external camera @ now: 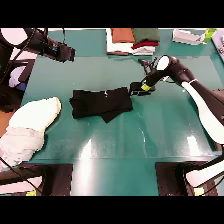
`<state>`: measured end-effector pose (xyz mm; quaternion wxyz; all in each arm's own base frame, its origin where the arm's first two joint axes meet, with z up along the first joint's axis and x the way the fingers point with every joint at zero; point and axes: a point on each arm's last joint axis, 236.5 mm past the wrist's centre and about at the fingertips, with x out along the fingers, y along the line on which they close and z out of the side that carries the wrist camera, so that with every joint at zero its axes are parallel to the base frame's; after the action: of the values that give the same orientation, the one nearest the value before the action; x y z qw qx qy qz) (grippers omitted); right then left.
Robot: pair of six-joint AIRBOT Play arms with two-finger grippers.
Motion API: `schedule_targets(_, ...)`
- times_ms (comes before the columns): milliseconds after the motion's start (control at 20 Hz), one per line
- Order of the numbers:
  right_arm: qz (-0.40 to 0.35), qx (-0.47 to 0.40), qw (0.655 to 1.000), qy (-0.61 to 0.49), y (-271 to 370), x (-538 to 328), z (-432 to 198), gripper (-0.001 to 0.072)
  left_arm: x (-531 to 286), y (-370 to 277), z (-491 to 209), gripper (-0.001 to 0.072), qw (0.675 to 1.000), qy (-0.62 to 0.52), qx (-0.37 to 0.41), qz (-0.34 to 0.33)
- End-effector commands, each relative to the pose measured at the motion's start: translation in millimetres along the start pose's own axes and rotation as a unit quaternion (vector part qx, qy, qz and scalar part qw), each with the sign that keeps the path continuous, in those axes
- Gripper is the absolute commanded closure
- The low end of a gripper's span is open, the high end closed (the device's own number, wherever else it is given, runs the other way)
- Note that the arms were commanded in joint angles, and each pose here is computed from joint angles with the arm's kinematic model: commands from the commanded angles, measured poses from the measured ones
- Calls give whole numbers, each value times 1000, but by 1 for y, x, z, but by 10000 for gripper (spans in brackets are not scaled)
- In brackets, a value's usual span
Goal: Fold the shirts.
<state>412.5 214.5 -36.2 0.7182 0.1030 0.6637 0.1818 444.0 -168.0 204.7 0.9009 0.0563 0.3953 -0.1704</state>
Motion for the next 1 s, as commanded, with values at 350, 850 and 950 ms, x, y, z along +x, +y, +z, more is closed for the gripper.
schedule_targets(350,21,22,999,11,31,70,10,212,2,-3,-7,686,1000,16,3,-2)
schedule_targets(850,-53,-43,990,-124,7,-54,83,693,1,-26,-10,687,999,19,31,-16)
schedule_targets(950,-89,-11,983,-158,-41,-114,88,693,1,-45,-11,686,998,19,56,-30)
